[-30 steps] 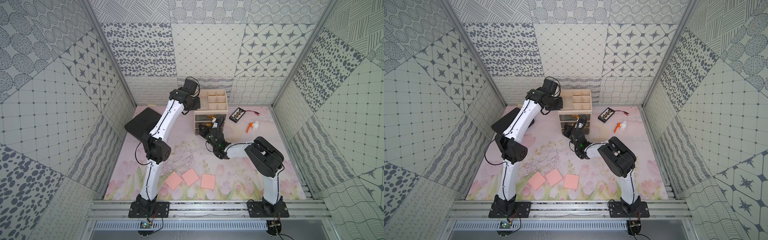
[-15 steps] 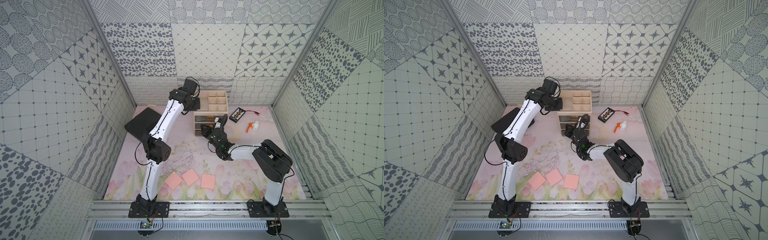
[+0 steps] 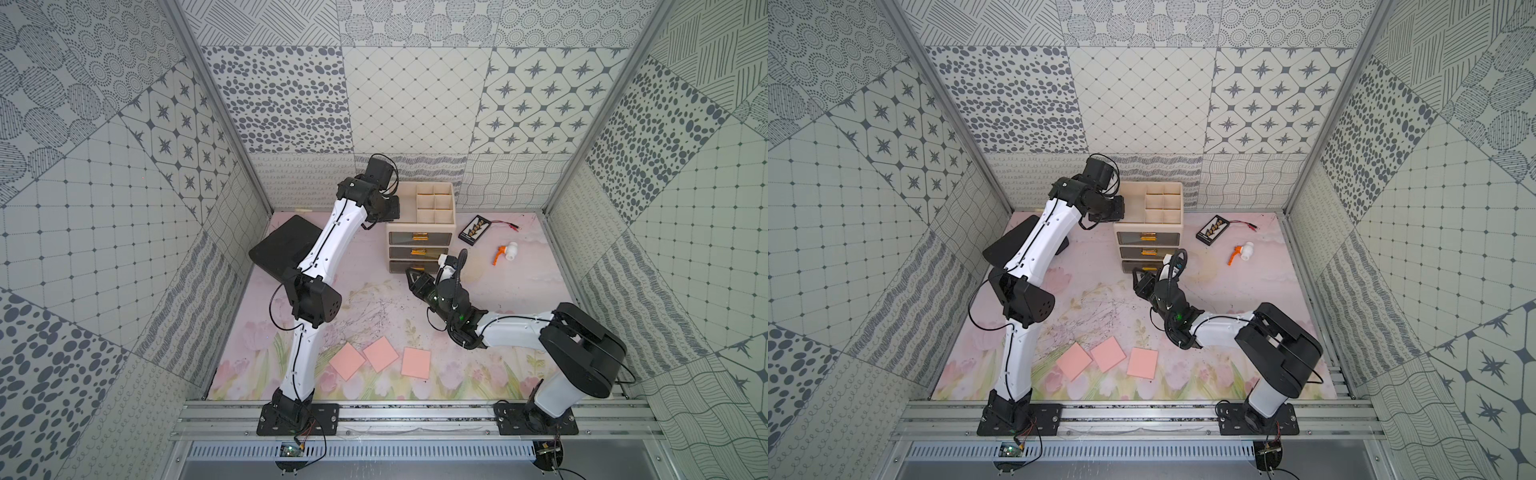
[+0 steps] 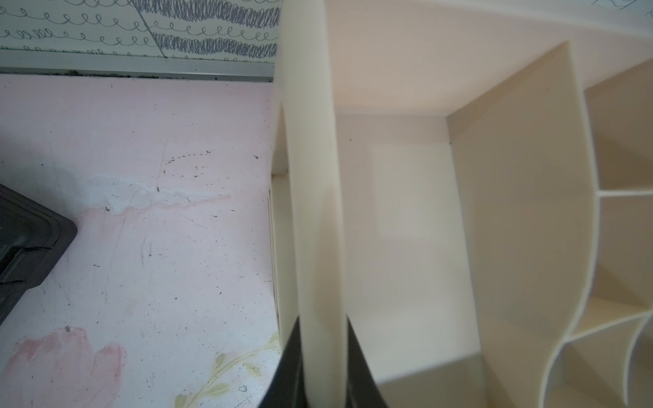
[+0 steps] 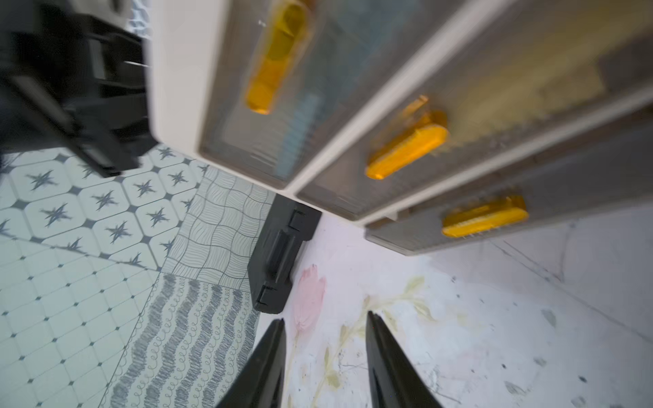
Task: Please put the sticky notes in the drawer by color
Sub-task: Open the drawer in the storage box.
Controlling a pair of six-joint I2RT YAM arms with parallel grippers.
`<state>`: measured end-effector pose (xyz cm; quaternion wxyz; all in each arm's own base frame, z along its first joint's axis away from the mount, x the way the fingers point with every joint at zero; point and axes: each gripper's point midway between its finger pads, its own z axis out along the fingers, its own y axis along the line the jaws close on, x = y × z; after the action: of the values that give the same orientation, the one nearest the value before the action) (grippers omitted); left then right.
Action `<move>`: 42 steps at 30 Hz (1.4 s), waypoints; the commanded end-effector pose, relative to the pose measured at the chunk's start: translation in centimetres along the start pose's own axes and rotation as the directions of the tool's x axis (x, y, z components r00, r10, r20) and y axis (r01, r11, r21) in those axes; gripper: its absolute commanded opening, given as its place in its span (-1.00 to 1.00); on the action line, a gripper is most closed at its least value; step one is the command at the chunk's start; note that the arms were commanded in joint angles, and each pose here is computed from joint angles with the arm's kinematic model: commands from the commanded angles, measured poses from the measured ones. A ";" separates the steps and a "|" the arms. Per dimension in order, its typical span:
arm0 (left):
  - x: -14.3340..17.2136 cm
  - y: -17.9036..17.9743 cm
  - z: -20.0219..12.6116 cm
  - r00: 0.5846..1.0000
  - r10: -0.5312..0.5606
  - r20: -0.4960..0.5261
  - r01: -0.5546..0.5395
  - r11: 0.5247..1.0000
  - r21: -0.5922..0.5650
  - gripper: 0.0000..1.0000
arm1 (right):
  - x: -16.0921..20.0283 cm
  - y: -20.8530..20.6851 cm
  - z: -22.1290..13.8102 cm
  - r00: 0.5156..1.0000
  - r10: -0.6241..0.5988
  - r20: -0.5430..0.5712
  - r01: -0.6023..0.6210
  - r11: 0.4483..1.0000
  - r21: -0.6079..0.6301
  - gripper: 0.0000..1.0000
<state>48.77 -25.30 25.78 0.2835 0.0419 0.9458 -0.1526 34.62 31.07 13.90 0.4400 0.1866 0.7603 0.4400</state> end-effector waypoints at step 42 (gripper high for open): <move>3.4 -0.1 0.2 0.991 -0.005 -0.137 0.010 0.999 0.036 -0.76 | -3.8 -6.4 6.2 0.959 0.257 0.115 -0.252 0.966 -0.059 0.08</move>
<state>48.80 -25.32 25.54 0.2854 0.0419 0.9451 -0.1537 41.76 28.34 8.87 0.4260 0.2917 0.7078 0.4821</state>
